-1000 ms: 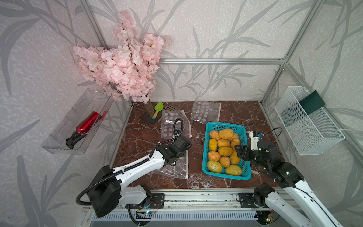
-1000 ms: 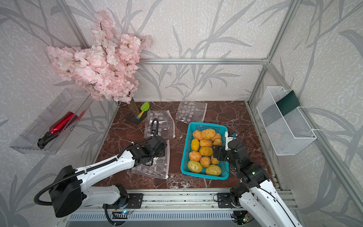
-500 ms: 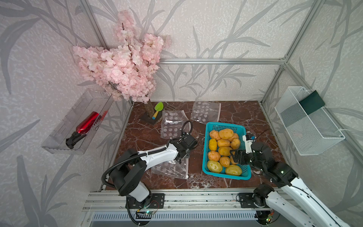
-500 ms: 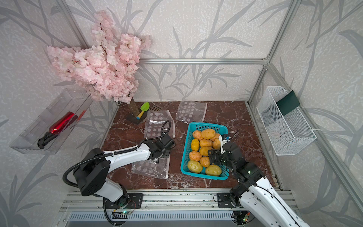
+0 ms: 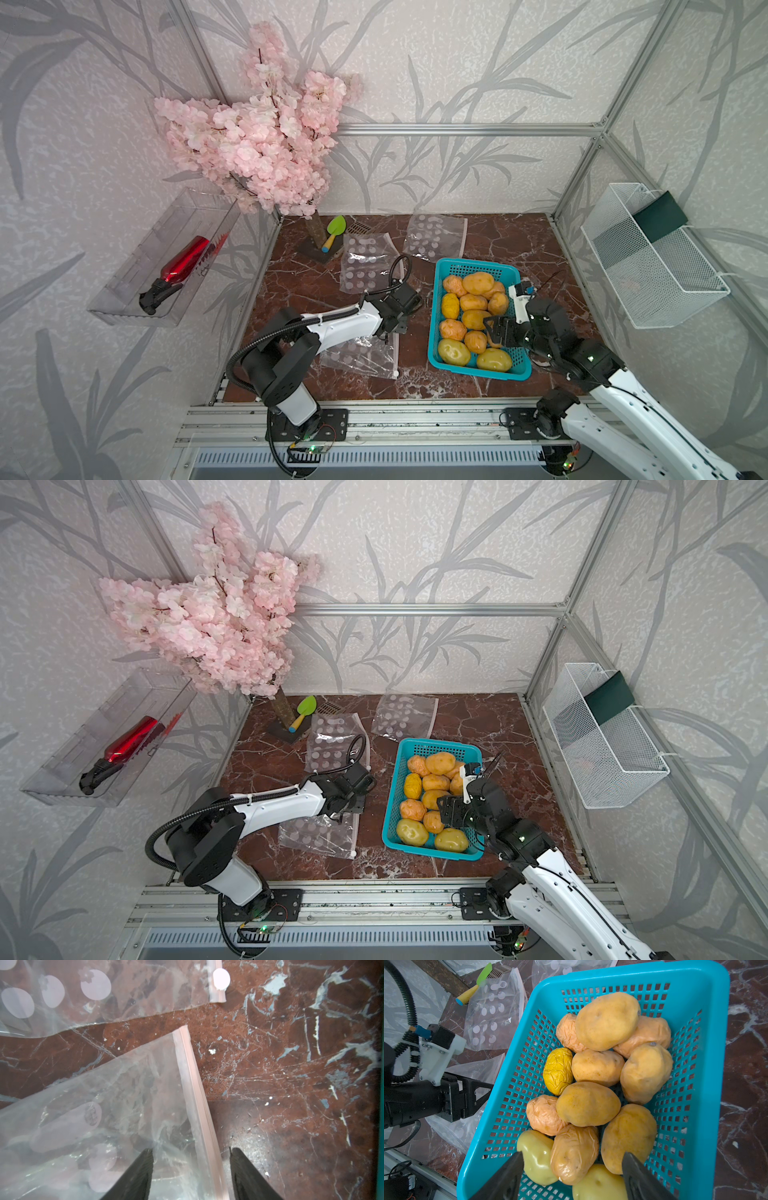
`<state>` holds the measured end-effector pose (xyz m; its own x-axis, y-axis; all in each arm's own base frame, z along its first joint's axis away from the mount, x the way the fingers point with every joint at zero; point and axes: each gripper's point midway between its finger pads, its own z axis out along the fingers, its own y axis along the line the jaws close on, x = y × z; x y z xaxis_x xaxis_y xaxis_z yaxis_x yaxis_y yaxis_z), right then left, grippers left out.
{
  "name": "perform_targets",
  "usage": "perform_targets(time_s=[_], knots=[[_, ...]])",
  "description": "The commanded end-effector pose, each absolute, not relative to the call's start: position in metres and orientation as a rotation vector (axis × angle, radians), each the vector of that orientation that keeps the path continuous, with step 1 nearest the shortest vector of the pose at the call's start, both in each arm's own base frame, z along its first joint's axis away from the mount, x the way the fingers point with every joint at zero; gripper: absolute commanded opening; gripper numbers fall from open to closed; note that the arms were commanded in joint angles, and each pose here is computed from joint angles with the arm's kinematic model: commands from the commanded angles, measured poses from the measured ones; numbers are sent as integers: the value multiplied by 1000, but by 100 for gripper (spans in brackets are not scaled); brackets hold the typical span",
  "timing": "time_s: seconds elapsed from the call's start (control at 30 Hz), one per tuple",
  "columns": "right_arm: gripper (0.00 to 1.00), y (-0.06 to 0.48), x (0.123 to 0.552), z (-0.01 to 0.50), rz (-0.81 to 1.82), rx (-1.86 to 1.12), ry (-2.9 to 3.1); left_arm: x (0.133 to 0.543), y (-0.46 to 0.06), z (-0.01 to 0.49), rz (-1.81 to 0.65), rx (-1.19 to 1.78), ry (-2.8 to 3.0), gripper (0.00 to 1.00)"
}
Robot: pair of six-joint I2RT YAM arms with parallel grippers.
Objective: Put the potatoes into a zipper bag and zip it
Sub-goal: Pick up the zipper food storage bag at the center of the board.
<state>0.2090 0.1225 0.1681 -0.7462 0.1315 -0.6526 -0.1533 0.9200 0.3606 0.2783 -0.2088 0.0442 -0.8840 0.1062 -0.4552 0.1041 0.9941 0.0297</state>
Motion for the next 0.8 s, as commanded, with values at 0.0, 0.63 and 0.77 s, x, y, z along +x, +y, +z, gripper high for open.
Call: perform_targets(time_s=[0.0, 0.63, 0.77], knots=[[76, 125, 210, 170, 527, -34, 2338, 285, -210, 46, 35, 122, 2650, 59], [76, 125, 209, 168, 522, -34, 2343, 292, -210, 28, 127, 86, 2679, 0], [76, 126, 209, 168, 529, -37, 2341, 291, -209, 38, 112, 82, 2669, 0]])
